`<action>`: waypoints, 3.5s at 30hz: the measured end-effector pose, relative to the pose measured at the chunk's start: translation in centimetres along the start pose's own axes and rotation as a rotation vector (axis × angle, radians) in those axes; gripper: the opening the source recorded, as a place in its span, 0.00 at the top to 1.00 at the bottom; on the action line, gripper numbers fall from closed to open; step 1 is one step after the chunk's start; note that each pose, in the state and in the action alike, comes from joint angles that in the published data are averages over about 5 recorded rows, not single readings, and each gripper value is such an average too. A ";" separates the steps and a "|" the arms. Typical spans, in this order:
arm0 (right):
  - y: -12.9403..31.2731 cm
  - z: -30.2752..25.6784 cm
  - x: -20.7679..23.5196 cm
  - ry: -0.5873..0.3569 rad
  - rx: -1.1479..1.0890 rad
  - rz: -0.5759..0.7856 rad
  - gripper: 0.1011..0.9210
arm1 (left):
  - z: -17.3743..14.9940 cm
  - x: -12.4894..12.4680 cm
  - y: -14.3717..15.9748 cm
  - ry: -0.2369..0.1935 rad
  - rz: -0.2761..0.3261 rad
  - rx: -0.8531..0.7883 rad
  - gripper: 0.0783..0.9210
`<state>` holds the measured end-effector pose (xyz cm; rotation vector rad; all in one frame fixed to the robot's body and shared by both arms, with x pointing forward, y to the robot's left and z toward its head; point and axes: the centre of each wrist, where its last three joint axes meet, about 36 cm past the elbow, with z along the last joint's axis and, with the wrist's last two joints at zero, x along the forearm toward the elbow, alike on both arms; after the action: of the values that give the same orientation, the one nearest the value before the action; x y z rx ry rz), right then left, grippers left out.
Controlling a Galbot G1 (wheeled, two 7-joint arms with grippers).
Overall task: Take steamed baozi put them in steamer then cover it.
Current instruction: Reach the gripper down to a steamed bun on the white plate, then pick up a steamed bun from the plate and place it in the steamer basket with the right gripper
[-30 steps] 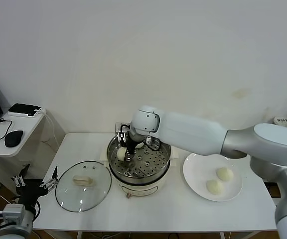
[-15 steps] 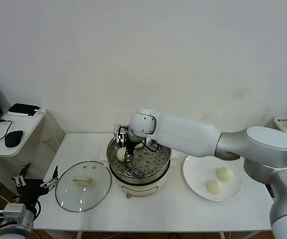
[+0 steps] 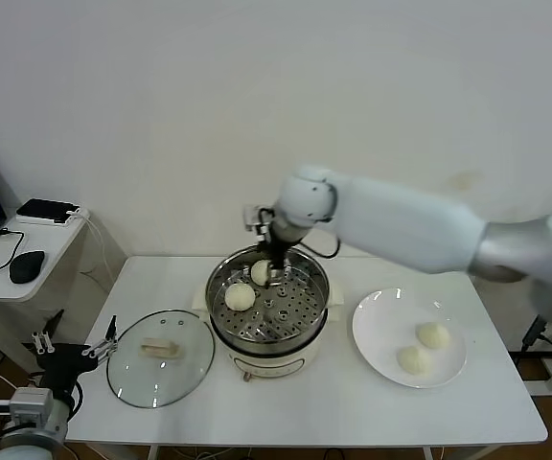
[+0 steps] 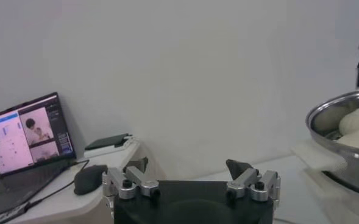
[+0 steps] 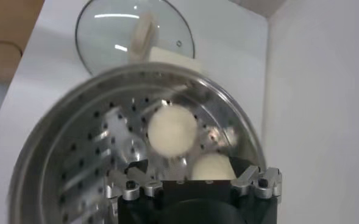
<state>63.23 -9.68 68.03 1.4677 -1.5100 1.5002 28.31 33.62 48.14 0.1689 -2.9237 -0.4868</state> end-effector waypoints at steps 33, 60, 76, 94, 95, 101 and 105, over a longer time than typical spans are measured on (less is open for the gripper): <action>19.4 25.8 -1.5 0.234 -0.088 -0.123 0.12 | 0.2 0.1 -0.9 0.011 0.031 -0.013 0.12; 19.8 26.5 -10.1 0.233 -0.131 -0.132 0.14 | 0.6 -0.3 -0.2 0.026 0.014 -0.022 0.12; 19.2 26.3 -10.9 0.237 -0.155 -0.137 0.32 | 0.8 -0.4 -0.2 0.030 0.012 -0.017 0.12; 17.2 26.9 -5.4 0.213 -0.170 -0.137 0.37 | 0.7 -0.4 -0.3 0.025 0.014 -0.013 0.12; 17.1 26.9 -5.0 0.212 -0.172 -0.137 0.37 | 0.7 -0.4 -0.3 0.024 0.015 -0.013 0.12; 15.9 26.6 -2.7 0.195 -0.171 -0.129 0.38 | 0.4 -0.4 -0.2 0.015 0.017 -0.016 0.12; 14.2 25.9 -0.8 0.183 -0.161 -0.110 0.38 | 0.4 -0.4 -0.2 0.014 0.017 -0.016 0.12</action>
<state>58.19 -36.55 56.74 1.2638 -1.3841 1.3746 28.69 33.64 47.67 0.1447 -2.9048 -0.5036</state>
